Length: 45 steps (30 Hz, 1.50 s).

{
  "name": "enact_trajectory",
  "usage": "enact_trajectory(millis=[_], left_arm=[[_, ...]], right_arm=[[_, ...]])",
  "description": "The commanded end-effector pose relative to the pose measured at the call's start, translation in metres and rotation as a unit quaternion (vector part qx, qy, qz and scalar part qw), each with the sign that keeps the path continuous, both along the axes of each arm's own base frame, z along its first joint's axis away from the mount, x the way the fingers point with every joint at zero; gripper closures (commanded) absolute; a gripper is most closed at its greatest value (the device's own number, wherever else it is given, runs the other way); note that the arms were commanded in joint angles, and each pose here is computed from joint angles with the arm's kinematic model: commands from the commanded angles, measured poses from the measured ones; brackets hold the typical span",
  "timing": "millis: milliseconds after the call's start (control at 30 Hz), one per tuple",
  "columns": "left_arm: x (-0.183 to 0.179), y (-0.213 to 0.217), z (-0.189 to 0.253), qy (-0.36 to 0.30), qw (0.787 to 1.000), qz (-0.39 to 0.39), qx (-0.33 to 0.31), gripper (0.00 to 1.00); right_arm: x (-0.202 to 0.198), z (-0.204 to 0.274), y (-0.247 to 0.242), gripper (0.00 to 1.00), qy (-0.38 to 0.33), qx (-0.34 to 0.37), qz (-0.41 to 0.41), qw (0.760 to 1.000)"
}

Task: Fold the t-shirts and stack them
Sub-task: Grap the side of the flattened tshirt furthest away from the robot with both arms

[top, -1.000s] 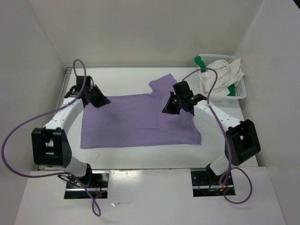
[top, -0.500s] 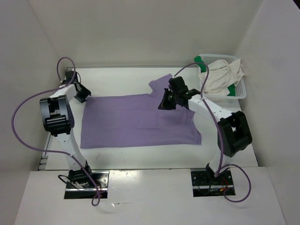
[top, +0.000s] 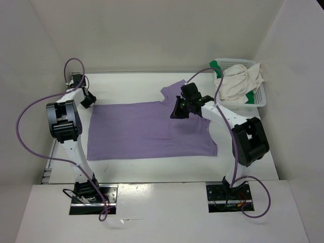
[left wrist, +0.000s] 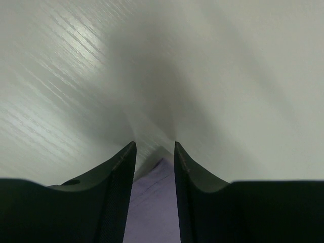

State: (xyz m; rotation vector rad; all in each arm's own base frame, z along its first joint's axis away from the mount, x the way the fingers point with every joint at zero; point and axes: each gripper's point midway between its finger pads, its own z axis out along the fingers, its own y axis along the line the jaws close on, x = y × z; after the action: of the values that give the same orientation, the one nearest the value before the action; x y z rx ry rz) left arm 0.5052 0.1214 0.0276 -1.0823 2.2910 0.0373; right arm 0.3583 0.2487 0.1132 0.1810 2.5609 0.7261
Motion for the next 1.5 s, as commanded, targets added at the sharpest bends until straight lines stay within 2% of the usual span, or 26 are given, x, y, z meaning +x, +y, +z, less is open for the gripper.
enact_trajectory(millis=[0,233,333,467,500,533,567,600,733,800,833,867,1000,1033,1067,1100,1133,1367,1467], left_arm=[[-0.001,0.0,-0.006,0.012,1.0,-0.016,0.012,0.57],[-0.004,-0.02,-0.017,0.019,0.999,-0.041,0.004,0.57],[-0.006,-0.029,-0.02,0.024,0.998,-0.05,0.003,0.59],[-0.005,-0.027,-0.018,0.024,0.999,-0.047,0.008,0.72],[-0.005,-0.026,-0.017,0.025,0.999,-0.045,0.011,0.79],[-0.005,-0.026,-0.017,0.025,0.999,-0.045,0.011,0.82],[-0.004,-0.024,-0.015,0.025,0.999,-0.042,0.015,0.85],[-0.004,-0.024,-0.015,0.025,0.999,-0.042,0.015,0.91],[-0.009,-0.019,-0.008,0.028,0.999,-0.033,0.029,1.0],[-0.011,-0.018,0.002,0.02,0.999,-0.026,0.032,1.0],[-0.015,-0.019,0.003,0.021,0.999,-0.026,0.032,1.0],[-0.02,-0.021,0.0,0.026,0.999,-0.028,0.027,1.0],[-0.026,-0.024,0.007,0.017,0.999,-0.027,0.022,1.0],[-0.025,-0.024,0.013,0.011,0.999,-0.027,0.023,1.0],[-0.024,-0.024,0.02,0.005,0.999,-0.027,0.025,1.0],[-0.028,-0.025,0.021,0.008,0.999,-0.027,0.024,1.0],[-0.028,-0.026,0.021,0.008,0.999,-0.029,0.02,1.0],[-0.027,-0.026,0.028,0.004,0.999,-0.033,0.024,1.0],[-0.024,-0.025,0.035,-0.005,0.999,-0.033,0.025,1.0]], right_arm=[[0.028,0.027,0.008,0.93,-0.054,0.011,0.002,0.998],[0.044,0.033,0.014,0.89,-0.065,0.013,-0.002,0.998],[0.063,0.033,0.014,0.86,-0.078,0.01,-0.015,0.997],[0.108,0.042,-0.001,0.84,-0.104,-0.001,-0.044,0.994],[0.124,0.039,-0.007,0.8,-0.11,-0.012,-0.062,0.992],[0.125,0.029,-0.008,0.8,-0.105,-0.021,-0.057,0.993],[0.141,0.034,-0.017,0.74,-0.12,-0.031,-0.079,0.989],[0.152,0.02,-0.028,0.71,-0.114,-0.046,-0.089,0.988],[0.202,0.012,-0.064,0.6,-0.136,-0.088,-0.144,0.976],[0.22,0.002,-0.088,0.59,-0.145,-0.133,-0.166,0.966],[0.226,-0.024,-0.091,0.59,-0.13,-0.154,-0.167,0.965],[0.245,-0.009,-0.1,0.58,-0.15,-0.162,-0.183,0.958],[0.279,-0.03,-0.108,0.52,-0.149,-0.2,-0.189,0.95],[0.293,-0.005,-0.107,0.51,-0.175,-0.195,-0.195,0.945],[0.298,-0.042,-0.105,0.49,-0.153,-0.206,-0.189,0.948],[0.303,-0.045,-0.107,0.48,-0.157,-0.214,-0.19,0.945],[0.311,-0.036,-0.107,0.48,-0.176,-0.213,-0.196,0.941],[0.317,-0.073,-0.094,0.43,-0.17,-0.191,-0.172,0.951],[0.322,-0.072,-0.093,0.43,-0.177,-0.177,-0.169,0.953]])
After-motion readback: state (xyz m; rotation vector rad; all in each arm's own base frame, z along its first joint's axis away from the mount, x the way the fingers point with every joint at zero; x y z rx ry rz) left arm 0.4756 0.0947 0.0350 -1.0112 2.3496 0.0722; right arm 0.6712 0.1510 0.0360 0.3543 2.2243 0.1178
